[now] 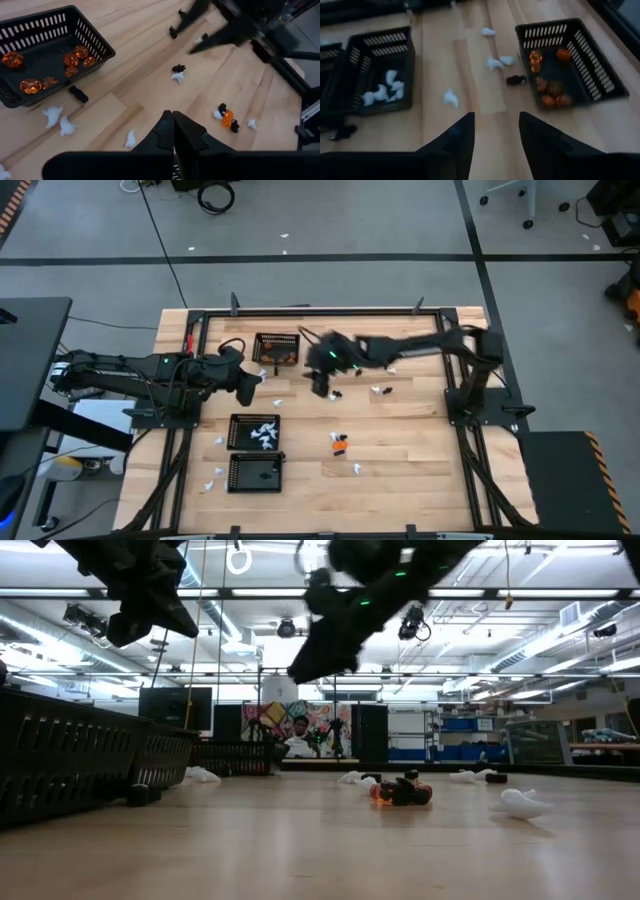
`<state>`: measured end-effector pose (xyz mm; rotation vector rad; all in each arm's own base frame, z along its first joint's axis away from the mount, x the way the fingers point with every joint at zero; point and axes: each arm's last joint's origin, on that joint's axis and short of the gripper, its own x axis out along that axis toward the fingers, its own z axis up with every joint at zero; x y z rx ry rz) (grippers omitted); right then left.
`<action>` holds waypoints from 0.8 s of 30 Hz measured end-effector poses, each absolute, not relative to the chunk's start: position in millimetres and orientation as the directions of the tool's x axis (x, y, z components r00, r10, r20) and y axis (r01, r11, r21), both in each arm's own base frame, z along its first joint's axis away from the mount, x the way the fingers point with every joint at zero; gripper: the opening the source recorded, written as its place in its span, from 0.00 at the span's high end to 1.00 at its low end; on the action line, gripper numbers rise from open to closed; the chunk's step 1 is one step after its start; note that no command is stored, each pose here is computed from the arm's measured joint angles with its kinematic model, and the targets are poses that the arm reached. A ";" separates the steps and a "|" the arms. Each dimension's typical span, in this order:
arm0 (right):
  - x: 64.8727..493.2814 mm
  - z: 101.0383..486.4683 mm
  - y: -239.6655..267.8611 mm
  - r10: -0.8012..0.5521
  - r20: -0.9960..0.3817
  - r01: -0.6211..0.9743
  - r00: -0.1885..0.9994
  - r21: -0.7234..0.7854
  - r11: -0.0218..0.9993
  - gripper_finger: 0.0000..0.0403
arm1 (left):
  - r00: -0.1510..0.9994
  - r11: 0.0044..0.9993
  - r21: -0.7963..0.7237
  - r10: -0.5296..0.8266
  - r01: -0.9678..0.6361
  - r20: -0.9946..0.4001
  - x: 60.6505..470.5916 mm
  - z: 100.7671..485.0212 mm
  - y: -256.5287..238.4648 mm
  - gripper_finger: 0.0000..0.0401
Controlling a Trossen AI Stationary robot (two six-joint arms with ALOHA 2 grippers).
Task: Sort Halloween decoration
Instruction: Put the white toy into the middle black bin
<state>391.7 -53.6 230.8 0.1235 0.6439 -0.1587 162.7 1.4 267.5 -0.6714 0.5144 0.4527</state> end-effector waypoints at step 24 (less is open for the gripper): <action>212.0 153.3 -11.7 -0.238 -0.646 0.436 0.725 0.164 0.885 0.44 | 0.783 0.750 -0.404 0.236 -0.523 -0.575 162.8 267.9 1.7 0.98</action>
